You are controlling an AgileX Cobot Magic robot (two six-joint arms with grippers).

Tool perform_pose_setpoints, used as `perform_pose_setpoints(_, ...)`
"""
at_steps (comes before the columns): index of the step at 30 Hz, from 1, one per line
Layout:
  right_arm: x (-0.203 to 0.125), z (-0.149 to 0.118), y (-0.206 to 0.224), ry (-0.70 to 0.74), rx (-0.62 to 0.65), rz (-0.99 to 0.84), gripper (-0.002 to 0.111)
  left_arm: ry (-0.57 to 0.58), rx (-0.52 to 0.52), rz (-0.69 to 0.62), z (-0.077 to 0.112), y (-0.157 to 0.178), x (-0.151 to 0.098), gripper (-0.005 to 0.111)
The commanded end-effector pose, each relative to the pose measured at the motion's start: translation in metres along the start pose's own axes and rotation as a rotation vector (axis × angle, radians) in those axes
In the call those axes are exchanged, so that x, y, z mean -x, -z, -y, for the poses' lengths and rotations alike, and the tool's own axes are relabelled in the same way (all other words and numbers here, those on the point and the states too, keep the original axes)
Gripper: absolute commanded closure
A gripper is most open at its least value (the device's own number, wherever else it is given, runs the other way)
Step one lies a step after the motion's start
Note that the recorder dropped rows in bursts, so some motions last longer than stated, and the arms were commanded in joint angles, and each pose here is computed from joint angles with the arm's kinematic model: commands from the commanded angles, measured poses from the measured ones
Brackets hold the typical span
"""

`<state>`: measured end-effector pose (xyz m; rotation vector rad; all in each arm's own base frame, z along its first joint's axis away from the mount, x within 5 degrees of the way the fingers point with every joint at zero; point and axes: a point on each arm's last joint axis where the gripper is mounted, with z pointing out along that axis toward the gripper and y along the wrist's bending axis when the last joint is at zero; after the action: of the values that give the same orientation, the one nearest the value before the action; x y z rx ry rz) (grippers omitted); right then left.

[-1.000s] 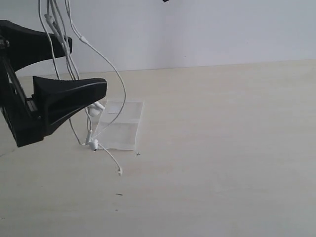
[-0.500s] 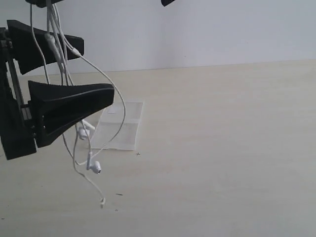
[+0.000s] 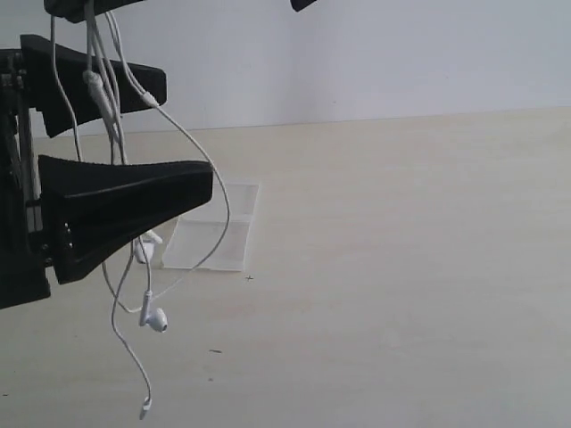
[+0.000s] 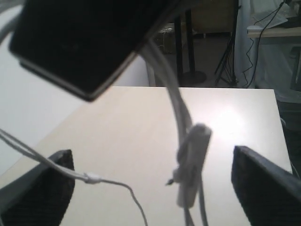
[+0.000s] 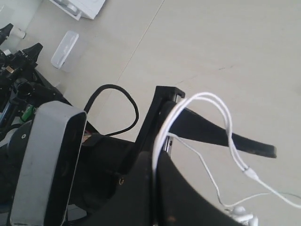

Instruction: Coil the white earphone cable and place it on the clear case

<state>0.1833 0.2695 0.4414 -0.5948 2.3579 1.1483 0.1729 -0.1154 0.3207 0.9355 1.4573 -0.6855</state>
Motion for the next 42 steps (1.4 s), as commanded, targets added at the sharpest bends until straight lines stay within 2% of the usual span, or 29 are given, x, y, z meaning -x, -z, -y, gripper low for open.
perform_pose_setpoints(1, 0.0, -0.001, 0.0, 0.009, 0.007, 0.003, 0.108, 0.012, 0.017, 0.0, -0.002, 0.0, 0.0, 0.035)
perform_pose_setpoints(5, 0.0, -0.001, 0.0, 0.009, 0.007, 0.003, 0.108, 0.012, 0.028, -0.005, -0.003, 0.0, -0.001, 0.062)
perform_pose_setpoints(8, 0.001, -0.001, 0.0, 0.009, 0.007, 0.005, 0.108, 0.01, 0.031, -0.006, -0.003, 0.0, -0.001, 0.07)
perform_pose_setpoints(29, 0.003, -0.006, 0.001, -0.004, 0.058, 0.03, 0.108, 0.019, 0.058, -0.021, -0.005, 0.0, -0.003, 0.07)
perform_pose_setpoints(42, 0.004, -0.013, 0.017, 0.008, 0.084, 0.085, 0.108, 0.032, 0.086, -0.034, -0.008, 0.0, -0.004, 0.07)
